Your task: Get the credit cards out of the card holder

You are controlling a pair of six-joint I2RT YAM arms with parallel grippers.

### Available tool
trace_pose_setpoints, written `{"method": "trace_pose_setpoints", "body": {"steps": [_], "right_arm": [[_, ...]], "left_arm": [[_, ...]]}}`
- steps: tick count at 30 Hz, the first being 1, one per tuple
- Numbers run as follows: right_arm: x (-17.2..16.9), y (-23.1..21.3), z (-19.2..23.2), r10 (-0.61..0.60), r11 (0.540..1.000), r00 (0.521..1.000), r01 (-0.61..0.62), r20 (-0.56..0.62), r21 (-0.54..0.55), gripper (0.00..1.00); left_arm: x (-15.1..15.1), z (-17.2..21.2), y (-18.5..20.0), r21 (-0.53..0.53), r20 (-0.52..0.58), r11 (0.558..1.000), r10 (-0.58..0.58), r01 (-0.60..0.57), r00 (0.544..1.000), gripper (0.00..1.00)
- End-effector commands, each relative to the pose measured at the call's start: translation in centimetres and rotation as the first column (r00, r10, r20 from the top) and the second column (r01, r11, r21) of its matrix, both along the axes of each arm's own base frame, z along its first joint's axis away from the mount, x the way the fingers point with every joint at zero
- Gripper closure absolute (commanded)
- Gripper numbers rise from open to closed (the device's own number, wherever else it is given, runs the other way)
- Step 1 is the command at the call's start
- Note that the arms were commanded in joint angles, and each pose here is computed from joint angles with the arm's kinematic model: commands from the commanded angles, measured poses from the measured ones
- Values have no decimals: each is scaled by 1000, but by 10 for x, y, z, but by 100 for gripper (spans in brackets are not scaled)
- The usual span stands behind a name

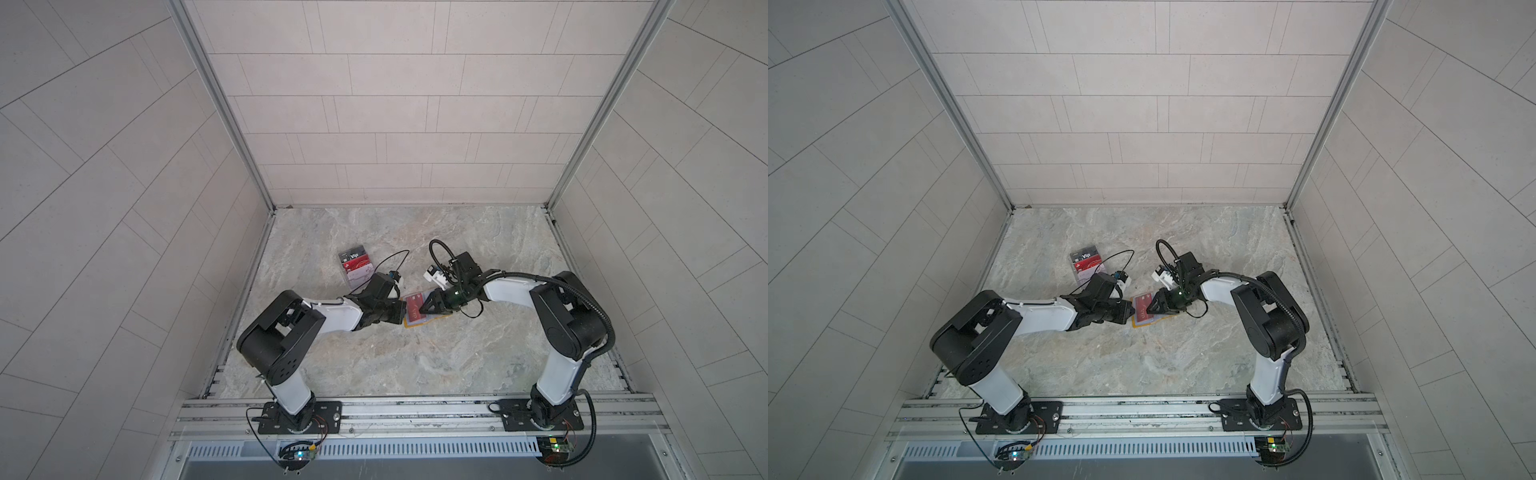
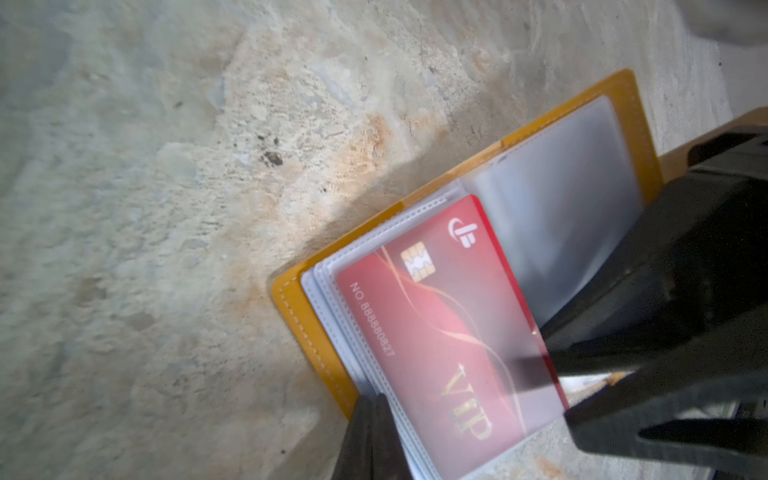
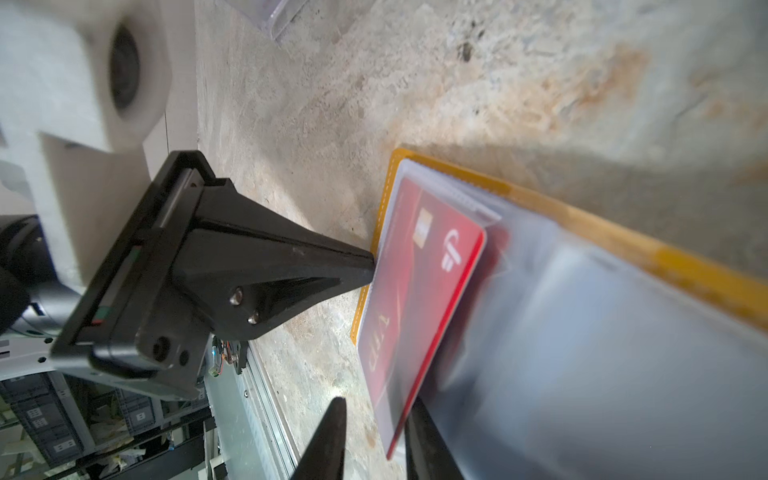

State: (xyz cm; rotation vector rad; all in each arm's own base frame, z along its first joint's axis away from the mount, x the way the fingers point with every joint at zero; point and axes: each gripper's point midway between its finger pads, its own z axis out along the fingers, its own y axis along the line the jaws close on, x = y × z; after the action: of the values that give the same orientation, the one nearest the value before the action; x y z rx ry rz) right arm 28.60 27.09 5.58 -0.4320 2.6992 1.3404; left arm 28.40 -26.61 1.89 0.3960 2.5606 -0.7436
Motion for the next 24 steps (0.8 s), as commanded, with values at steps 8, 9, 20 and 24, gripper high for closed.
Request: {"method": "trace_pose_setpoints", "body": {"steps": [8, 9, 20, 24], "right_arm": [[11, 2, 11, -15, 1000, 1000, 14, 20, 11, 70], [13, 3, 10, -20, 1000, 1000, 20, 18, 13, 71], [15, 13, 5, -10, 999, 1000, 10, 1, 37, 73], [9, 13, 2, 33, 999, 999, -33, 4, 1, 74]], "left_arm": [[-10, -21, 11, 88, -51, 996, -16, 20, 999, 100], [-10, -21, 11, 88, -52, 996, -17, 21, 999, 100], [-8, -21, 8, 87, -53, 996, -24, 29, 998, 100], [-6, -20, 7, 88, -50, 996, -22, 26, 999, 100]]}}
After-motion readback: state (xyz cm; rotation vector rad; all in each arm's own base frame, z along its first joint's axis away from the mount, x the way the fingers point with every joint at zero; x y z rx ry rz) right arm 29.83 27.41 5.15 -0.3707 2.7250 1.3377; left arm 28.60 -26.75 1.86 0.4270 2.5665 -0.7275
